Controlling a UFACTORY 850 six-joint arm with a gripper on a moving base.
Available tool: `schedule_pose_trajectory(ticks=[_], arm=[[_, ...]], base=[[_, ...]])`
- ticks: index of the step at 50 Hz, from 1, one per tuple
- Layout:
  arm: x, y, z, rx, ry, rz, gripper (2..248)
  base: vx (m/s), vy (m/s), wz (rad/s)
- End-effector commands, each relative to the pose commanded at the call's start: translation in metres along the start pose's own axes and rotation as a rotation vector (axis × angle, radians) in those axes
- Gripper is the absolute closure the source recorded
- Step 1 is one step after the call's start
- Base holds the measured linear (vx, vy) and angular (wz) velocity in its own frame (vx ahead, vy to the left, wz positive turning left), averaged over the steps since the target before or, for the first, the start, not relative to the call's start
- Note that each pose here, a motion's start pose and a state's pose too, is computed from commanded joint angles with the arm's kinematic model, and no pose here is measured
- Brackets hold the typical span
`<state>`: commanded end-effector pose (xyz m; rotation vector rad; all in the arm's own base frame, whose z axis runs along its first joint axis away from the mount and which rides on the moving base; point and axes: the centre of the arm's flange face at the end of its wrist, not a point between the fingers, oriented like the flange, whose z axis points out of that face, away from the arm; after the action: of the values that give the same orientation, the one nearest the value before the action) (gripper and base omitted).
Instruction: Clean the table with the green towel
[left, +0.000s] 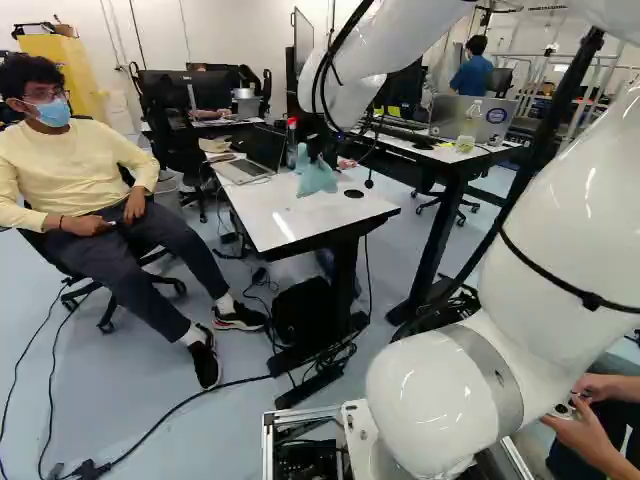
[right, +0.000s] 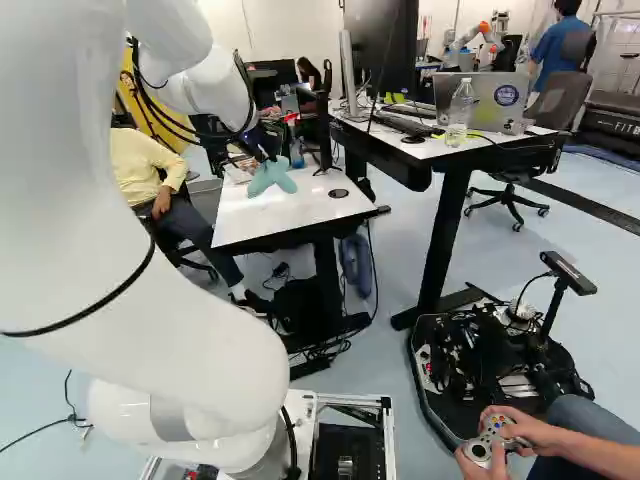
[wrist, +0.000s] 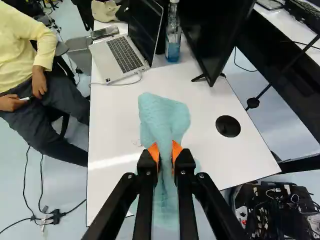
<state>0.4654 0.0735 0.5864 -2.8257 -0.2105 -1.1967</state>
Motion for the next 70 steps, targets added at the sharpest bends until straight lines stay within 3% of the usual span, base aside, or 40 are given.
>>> schedule_pose_trajectory(ticks=[20, 70], arm=[[-0.007, -0.002, -0.002, 0.002, -0.063, -0.002, 200], [0.005, -0.038, 0.022, 0.050, -0.217, -0.060, 200]], base=[[0.000, 0.000, 0.000], [0.000, 0.000, 0.000]])
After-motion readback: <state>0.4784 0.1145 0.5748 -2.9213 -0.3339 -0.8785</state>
